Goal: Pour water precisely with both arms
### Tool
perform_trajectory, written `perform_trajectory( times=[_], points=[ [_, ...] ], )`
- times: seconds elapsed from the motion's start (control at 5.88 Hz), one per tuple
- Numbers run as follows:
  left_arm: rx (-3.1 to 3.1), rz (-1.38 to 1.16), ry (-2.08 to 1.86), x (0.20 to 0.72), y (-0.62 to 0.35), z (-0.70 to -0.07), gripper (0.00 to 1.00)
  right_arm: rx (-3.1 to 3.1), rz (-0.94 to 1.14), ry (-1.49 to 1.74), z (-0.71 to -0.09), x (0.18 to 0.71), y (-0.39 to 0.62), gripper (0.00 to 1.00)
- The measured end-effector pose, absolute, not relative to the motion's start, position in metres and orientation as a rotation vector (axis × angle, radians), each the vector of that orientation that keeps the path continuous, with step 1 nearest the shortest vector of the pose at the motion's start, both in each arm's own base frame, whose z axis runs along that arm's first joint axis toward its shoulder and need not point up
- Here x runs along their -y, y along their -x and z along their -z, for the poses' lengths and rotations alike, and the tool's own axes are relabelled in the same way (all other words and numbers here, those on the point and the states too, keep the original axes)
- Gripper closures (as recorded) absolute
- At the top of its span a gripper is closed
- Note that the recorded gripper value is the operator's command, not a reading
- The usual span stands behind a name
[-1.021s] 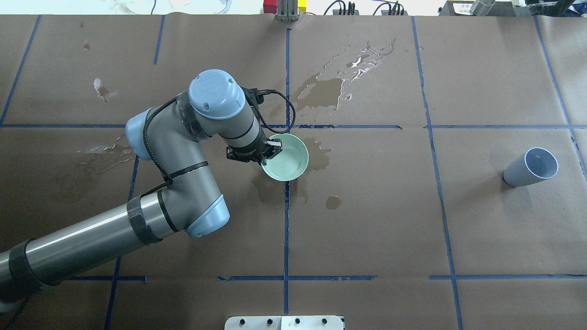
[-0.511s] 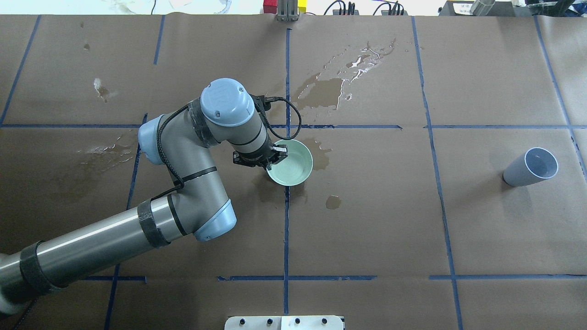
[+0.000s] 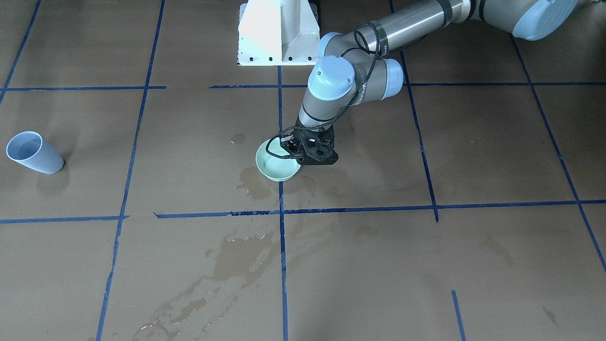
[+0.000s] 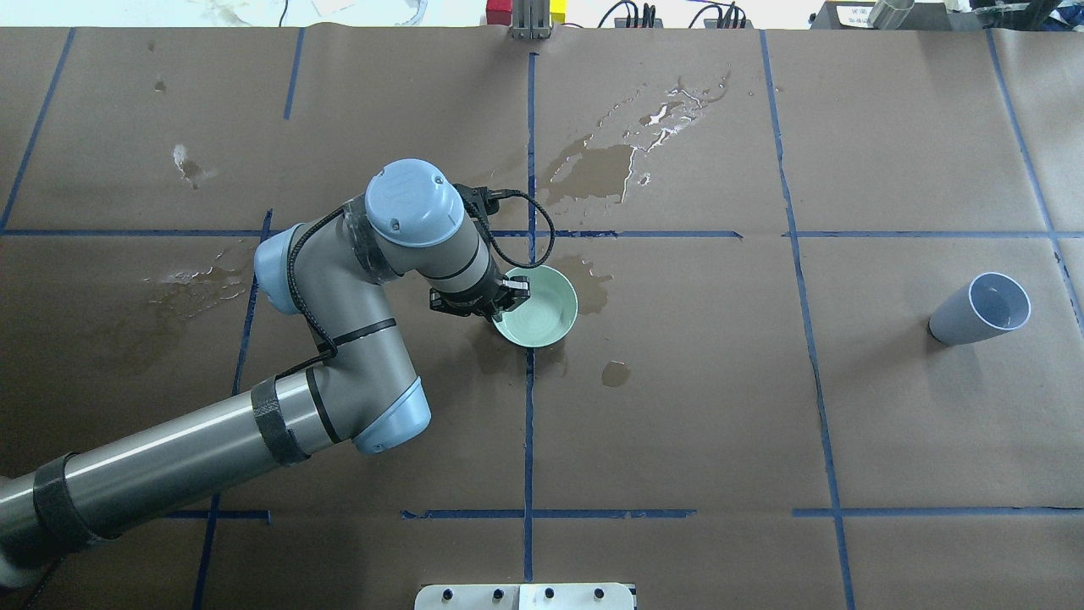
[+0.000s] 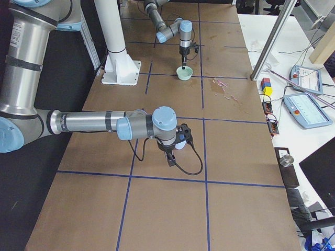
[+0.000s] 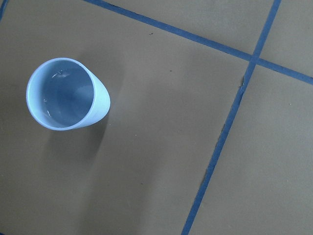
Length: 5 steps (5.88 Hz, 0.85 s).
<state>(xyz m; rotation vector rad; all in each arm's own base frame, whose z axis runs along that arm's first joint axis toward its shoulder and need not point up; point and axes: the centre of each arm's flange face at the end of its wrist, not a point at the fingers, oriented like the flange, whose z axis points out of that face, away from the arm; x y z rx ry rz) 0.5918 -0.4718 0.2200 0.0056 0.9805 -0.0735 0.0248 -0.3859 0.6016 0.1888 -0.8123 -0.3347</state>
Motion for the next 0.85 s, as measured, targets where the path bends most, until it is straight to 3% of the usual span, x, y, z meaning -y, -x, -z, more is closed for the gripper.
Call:
perform_trajectory(
  times=[0.85],
  points=[
    [-1.161, 0.194, -0.108, 0.466, -0.478, -0.183, 0.00, 0.839, 0.360, -0.292, -0.586, 0.389, -0.018, 0.00]
  ],
)
